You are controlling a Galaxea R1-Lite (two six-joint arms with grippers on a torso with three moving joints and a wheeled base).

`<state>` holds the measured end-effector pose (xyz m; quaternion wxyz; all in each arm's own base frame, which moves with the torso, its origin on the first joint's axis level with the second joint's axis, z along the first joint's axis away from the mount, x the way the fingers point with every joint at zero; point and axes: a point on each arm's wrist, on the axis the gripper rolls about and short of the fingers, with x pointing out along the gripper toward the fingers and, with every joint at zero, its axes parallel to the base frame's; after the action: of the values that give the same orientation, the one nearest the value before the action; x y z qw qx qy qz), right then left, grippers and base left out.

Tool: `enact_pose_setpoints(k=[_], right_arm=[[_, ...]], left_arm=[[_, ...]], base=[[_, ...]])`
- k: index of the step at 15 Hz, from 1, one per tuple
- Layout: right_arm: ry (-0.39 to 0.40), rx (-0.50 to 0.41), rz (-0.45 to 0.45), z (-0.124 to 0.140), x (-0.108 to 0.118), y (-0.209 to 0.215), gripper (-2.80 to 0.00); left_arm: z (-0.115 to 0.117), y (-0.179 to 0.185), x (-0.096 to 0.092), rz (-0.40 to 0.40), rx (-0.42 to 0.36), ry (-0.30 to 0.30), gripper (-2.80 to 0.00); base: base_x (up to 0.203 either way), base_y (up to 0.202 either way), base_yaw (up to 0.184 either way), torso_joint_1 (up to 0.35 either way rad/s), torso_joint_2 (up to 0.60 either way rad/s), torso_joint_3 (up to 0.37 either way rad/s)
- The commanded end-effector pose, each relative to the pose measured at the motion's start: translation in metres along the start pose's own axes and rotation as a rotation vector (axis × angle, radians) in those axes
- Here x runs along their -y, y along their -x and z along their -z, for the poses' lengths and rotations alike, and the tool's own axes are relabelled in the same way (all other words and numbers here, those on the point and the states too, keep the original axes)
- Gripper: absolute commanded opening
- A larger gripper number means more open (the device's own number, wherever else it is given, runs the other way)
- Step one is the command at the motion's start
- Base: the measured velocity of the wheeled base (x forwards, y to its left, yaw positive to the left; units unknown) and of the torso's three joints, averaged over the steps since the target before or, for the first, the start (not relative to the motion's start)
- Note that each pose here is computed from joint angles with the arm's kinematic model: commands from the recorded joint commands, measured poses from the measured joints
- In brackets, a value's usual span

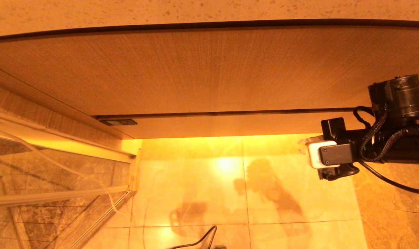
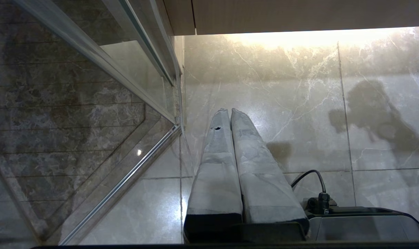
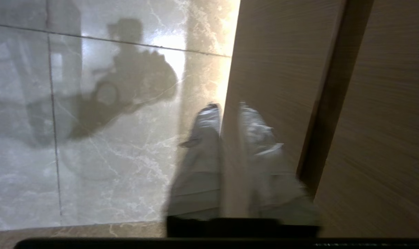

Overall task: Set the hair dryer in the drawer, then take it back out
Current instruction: Pull open the drawer

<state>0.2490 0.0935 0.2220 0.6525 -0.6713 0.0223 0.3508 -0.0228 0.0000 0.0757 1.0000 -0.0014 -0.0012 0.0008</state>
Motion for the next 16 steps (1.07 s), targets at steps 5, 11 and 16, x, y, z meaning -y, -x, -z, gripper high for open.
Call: enact_pose_setpoints(k=[5, 11, 16], right_arm=[[0.037, -0.034, 0.022, 0.000, -0.012, -0.010, 0.00], [0.038, -0.037, 0.031, -0.005, -0.029, -0.014, 0.00], [0.008, -0.102, 0.094, -0.015, -0.053, -0.019, 0.00]], left_arm=[[0.000, 0.000, 0.000, 0.000, 0.001, 0.000, -2.80], [0.000, 0.000, 0.000, 0.000, 0.001, 0.000, -2.80], [0.000, 0.000, 0.000, 0.000, 0.001, 0.000, -2.80]], base=[[0.000, 0.000, 0.000, 0.000, 0.00, 0.000], [0.000, 0.000, 0.000, 0.000, 0.00, 0.000], [0.000, 0.000, 0.000, 0.000, 0.00, 0.000]])
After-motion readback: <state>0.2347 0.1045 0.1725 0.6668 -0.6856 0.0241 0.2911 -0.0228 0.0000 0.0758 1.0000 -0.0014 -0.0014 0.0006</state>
